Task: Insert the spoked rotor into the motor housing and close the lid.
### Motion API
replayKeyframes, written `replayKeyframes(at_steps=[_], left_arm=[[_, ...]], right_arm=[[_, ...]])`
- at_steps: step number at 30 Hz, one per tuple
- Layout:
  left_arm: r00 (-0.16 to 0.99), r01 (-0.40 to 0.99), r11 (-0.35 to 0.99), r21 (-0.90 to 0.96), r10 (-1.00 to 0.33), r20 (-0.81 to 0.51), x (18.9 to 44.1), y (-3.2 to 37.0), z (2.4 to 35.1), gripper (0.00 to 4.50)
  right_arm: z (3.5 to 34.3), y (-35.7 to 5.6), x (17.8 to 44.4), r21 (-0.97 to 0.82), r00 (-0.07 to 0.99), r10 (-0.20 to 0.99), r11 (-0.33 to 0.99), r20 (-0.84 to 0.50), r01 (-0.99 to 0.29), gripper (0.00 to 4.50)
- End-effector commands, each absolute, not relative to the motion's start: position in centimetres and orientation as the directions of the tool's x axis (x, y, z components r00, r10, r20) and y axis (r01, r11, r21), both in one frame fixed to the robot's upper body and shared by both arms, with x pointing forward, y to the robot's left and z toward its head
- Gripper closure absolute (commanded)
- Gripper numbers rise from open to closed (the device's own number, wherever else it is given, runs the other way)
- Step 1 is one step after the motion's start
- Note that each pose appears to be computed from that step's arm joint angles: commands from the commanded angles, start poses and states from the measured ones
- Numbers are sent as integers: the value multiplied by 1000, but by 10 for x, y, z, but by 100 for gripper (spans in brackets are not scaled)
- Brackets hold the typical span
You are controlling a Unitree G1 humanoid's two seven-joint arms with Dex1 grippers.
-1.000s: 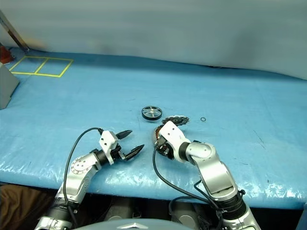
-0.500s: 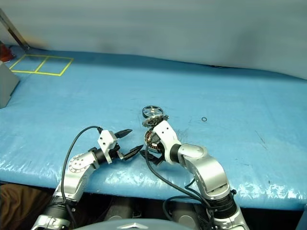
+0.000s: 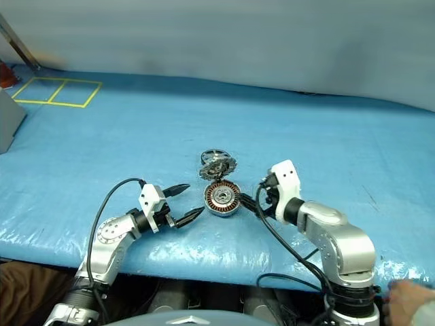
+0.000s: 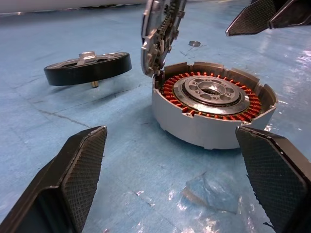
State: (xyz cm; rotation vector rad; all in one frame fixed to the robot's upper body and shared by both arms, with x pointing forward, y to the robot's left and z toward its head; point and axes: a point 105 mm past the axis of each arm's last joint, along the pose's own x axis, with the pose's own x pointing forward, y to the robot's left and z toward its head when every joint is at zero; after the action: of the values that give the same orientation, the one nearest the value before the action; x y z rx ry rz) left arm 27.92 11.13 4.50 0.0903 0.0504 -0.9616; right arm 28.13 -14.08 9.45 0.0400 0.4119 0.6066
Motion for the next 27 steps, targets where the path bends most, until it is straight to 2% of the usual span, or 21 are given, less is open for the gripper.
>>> replayKeyframes(at_steps=[1, 3, 8, 14, 18, 19, 21, 27], left_arm=[[551, 833, 548, 73, -834, -32, 281, 107, 59, 0], [552, 833, 548, 77, -833, -30, 282, 107, 60, 0], [552, 833, 549, 75, -834, -22, 282, 105, 60, 0], [558, 827, 556, 79, -830, -7, 283, 105, 61, 0], [573, 817, 571, 86, -820, -1, 282, 107, 62, 0], [577, 813, 575, 87, -817, 0, 282, 107, 62, 0], [583, 810, 580, 88, -813, 2, 281, 109, 62, 0], [583, 810, 581, 80, -812, -8, 278, 109, 59, 0]], right_arm=[[83, -179, 309, -25, 873, 376, 915, -311, -403, 4], [68, -194, 319, -77, 901, 296, 939, -318, -336, 4], [44, -217, 345, -29, 933, 145, 986, -330, -163, 4], [35, -222, 368, 12, 944, 118, 993, -309, -120, 4], [28, -225, 375, 18, 933, 102, 995, -346, -103, 4], [27, -225, 375, 30, 930, 102, 995, -353, -98, 42], [23, -225, 372, 61, 924, 105, 994, -367, -89, 92], [11, -229, 356, 99, 908, 95, 993, -408, -60, 297]])
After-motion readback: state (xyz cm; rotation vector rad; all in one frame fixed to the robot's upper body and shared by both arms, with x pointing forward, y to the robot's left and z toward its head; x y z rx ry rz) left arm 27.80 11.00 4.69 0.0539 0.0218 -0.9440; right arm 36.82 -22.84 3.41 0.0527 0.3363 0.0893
